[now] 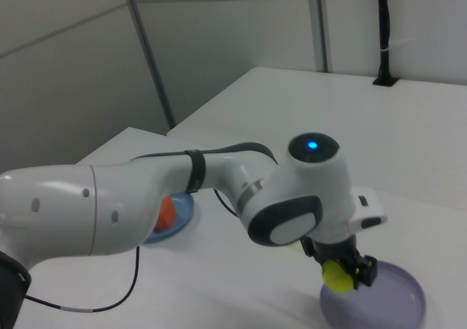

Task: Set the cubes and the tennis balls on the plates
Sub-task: 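Carry the tennis ball onto the lavender plate and release it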

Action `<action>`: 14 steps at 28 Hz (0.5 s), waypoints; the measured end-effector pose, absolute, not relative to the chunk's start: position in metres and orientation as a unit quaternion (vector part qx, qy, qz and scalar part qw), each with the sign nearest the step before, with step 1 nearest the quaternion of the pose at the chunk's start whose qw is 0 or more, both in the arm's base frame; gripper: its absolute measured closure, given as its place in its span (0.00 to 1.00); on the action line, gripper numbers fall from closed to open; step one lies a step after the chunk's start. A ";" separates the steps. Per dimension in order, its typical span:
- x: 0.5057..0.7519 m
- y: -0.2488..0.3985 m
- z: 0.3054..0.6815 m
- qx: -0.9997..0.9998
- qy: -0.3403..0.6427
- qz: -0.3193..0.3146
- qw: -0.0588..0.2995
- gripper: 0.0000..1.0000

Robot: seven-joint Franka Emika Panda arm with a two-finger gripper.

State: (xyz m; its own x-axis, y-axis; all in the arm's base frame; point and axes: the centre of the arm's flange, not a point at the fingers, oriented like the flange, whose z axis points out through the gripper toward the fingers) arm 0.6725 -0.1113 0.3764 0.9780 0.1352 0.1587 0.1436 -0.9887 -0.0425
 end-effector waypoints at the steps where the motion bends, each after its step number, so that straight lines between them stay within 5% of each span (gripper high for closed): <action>1: 0.673 -0.115 0.372 -0.995 -0.065 -0.076 0.028 0.34; 14: 0.695 -0.124 0.336 -0.994 -0.040 -0.098 0.021 0.34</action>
State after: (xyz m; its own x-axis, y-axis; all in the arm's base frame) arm 0.6946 -0.1244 0.3364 0.9778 0.0753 0.1958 0.0835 -0.9959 -0.0337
